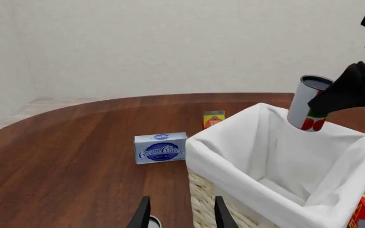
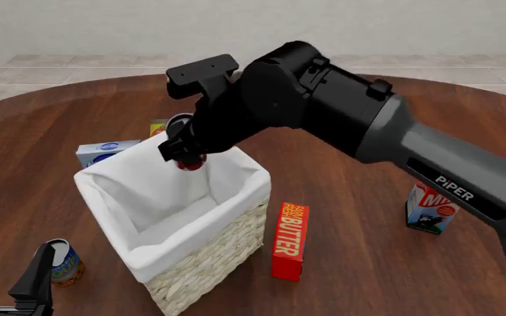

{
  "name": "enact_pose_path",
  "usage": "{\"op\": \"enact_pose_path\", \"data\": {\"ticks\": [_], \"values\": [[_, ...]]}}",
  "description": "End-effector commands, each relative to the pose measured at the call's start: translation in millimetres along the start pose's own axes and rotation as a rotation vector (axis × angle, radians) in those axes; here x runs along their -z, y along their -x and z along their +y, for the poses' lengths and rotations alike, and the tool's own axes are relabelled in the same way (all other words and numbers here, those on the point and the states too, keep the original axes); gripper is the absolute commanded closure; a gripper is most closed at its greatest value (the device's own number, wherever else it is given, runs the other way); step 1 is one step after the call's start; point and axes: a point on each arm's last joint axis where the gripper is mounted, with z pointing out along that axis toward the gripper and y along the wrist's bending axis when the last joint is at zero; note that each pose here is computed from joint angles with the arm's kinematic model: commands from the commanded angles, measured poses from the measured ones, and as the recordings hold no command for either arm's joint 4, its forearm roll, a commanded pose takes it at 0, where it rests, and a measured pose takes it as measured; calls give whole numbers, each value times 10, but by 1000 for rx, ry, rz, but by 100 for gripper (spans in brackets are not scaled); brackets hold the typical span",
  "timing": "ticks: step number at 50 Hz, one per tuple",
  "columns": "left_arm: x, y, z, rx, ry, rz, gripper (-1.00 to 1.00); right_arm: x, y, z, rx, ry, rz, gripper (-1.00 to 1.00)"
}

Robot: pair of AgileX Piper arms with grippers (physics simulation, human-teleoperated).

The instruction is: Pick up the tomato sauce, and put it in the basket.

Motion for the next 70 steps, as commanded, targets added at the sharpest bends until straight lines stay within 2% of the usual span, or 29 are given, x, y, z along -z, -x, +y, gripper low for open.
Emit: {"op": "enact_pose_path", "data": {"ticks": [1, 41, 70], "values": [[0, 0, 0, 0, 0, 0, -100, -116, 2, 40, -19, 6, 8, 100], [0, 0, 0, 0, 0, 0, -100, -518, -168, 141, -48, 12, 79, 100], [0, 0, 0, 0, 0, 0, -100, -804, -364, 188, -82, 8, 141, 100]]}}
